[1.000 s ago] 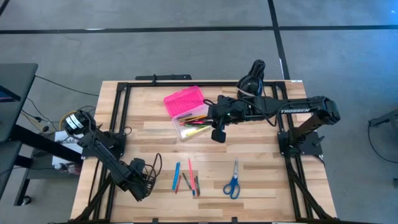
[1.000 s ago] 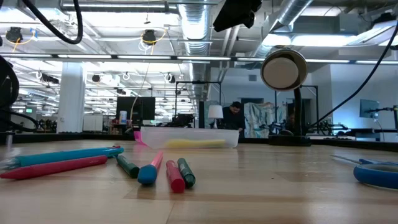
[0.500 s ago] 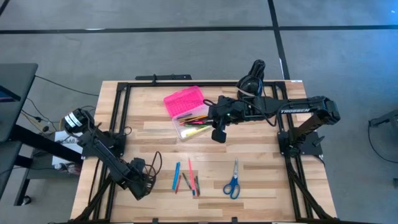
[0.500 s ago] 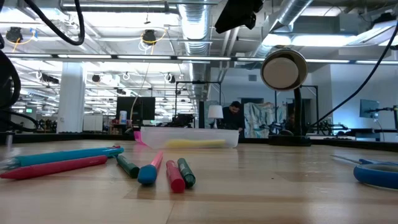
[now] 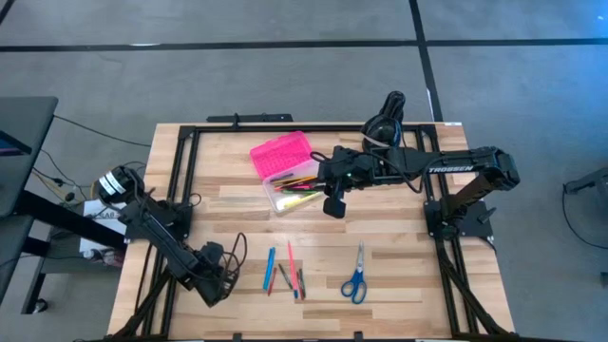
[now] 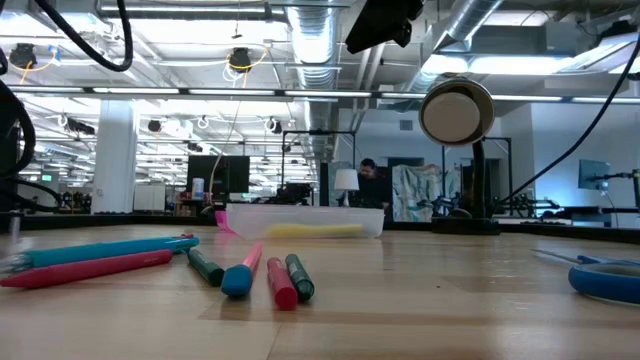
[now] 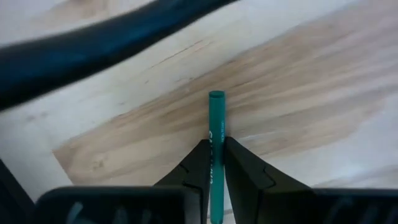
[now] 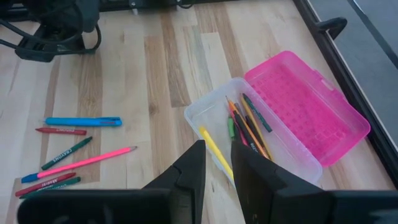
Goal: Pick & place school supplies into a supply box
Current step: Put the green crayon into the pink supply box
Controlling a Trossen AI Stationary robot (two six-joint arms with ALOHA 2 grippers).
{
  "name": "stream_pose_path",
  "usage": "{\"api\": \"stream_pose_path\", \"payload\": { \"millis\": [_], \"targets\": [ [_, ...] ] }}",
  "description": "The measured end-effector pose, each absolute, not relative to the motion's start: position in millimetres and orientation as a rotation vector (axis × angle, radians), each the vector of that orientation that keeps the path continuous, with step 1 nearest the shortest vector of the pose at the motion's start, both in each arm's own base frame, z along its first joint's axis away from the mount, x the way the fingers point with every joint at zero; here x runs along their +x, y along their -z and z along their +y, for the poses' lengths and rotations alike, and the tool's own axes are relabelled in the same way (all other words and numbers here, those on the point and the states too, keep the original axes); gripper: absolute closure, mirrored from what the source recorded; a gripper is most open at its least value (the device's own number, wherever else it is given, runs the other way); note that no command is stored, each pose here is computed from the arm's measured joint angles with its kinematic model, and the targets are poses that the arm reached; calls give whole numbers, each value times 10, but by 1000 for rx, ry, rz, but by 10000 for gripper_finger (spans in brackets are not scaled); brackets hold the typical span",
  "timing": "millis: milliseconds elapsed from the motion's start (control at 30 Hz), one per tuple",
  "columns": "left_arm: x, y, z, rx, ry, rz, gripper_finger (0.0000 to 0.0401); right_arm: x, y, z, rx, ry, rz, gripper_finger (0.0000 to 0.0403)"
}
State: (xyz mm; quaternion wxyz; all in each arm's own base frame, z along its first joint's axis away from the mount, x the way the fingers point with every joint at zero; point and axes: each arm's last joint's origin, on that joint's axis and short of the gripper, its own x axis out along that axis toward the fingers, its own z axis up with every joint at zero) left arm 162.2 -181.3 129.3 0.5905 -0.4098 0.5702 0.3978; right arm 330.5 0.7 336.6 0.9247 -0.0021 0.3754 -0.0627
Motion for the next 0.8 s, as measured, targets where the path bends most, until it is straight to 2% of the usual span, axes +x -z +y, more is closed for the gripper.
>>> {"api": "stream_pose_path", "payload": {
  "millis": [333, 800],
  "targets": [
    [1680, -1300, -1766, -663, -677, 1394, 369, 3311, -3371, 7, -4, 129, 762, 331],
    [1828, -1304, -1582, -563, -617, 1446, 369, 3315, -3376, 28, 50, 147, 751, 331]
  ]
}}
